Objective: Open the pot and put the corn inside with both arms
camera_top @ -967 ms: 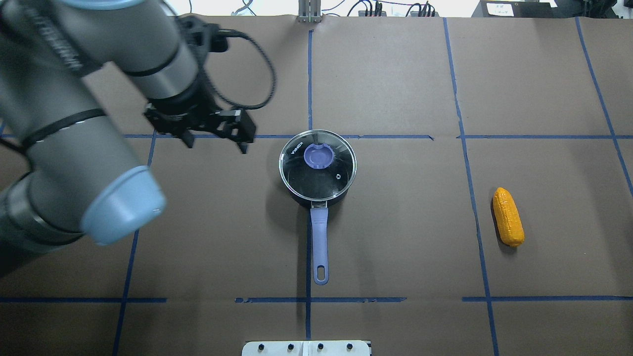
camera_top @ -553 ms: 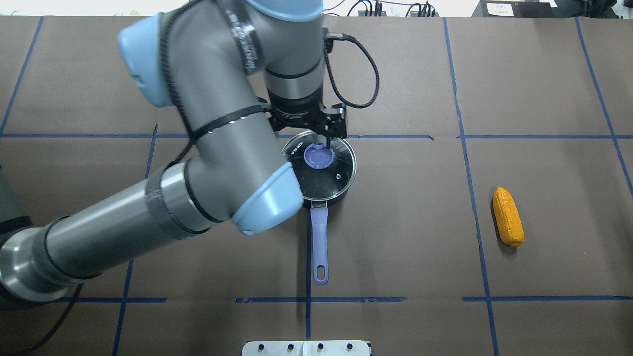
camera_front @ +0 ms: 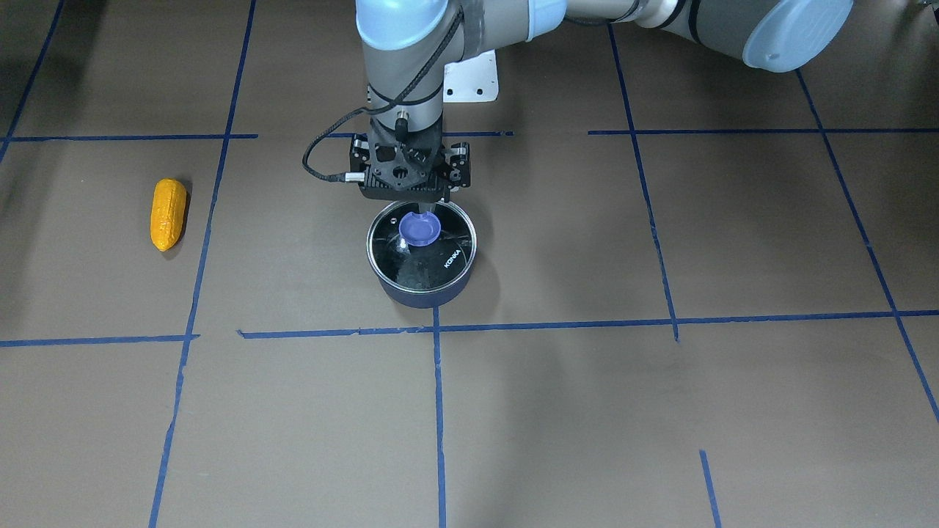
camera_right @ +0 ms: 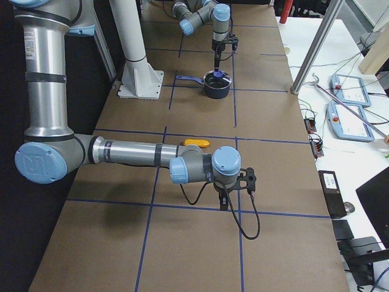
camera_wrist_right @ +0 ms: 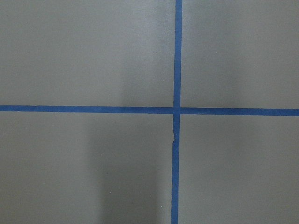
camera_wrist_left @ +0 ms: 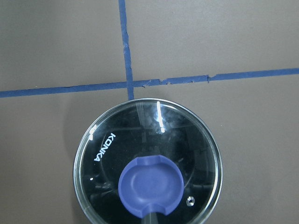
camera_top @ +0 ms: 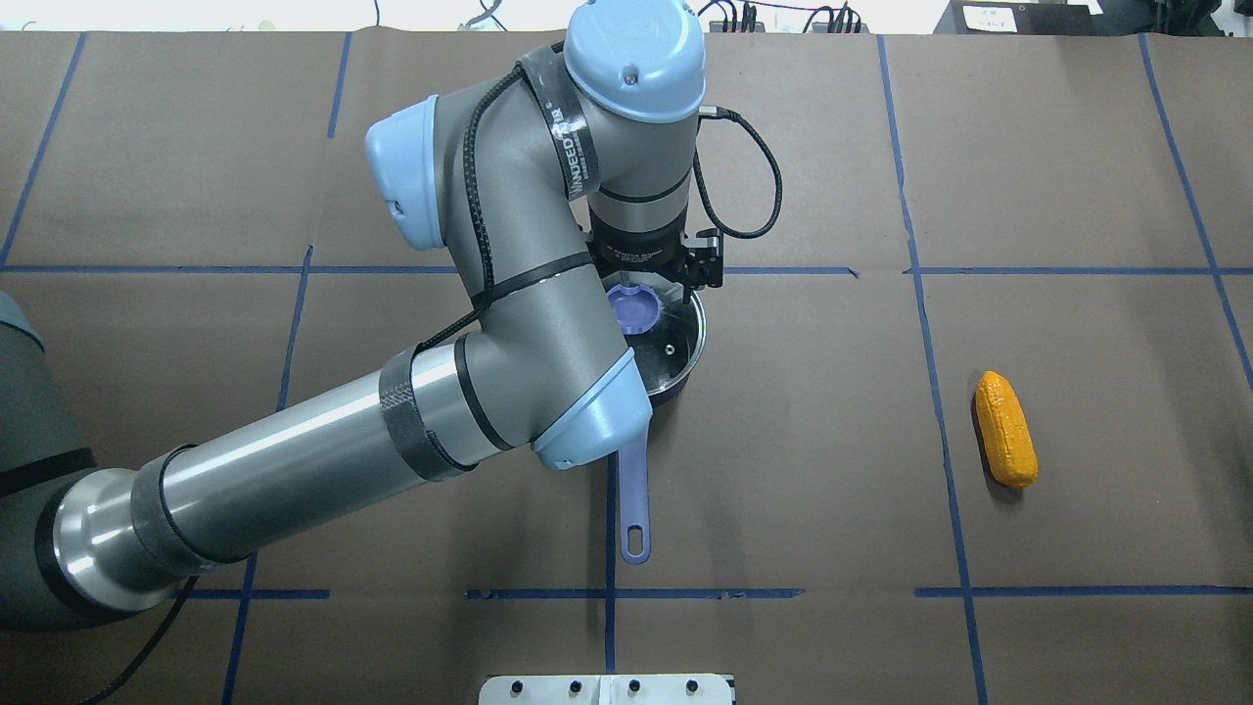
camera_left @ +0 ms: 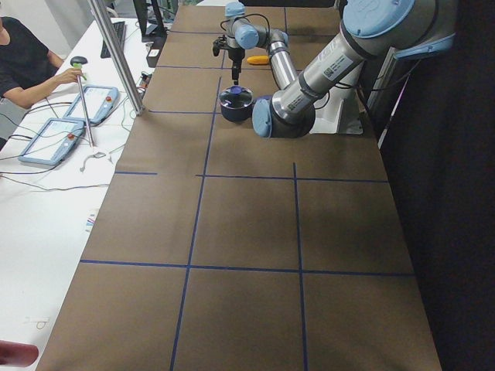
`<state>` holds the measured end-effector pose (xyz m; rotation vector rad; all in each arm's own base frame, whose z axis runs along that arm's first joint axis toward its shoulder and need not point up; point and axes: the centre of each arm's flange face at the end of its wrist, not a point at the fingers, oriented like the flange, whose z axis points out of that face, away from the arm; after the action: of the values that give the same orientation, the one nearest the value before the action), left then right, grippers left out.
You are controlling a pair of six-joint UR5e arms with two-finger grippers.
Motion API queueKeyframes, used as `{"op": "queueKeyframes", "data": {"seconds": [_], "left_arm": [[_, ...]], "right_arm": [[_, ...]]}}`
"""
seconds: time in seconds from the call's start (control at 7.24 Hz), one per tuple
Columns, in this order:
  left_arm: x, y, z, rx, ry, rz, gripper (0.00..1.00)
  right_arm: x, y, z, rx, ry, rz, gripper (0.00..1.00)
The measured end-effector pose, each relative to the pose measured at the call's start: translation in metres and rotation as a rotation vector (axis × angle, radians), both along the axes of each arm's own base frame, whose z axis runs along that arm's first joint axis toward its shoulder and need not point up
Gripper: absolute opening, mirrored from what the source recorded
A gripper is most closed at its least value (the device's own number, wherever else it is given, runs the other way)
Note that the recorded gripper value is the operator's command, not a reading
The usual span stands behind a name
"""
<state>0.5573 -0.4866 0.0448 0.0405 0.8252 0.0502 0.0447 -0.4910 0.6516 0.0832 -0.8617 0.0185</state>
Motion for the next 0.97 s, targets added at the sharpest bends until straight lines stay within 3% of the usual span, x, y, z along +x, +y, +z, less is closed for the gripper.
{"op": "queueKeyframes", "data": {"seconds": [0.97], "left_arm": [[0.04, -0.012, 0.037, -0.038, 0.0, -0.019, 1.0]], "right_arm": [[-0.003, -0.004, -0.005, 0.013, -0.004, -0.006, 1.0]]}}
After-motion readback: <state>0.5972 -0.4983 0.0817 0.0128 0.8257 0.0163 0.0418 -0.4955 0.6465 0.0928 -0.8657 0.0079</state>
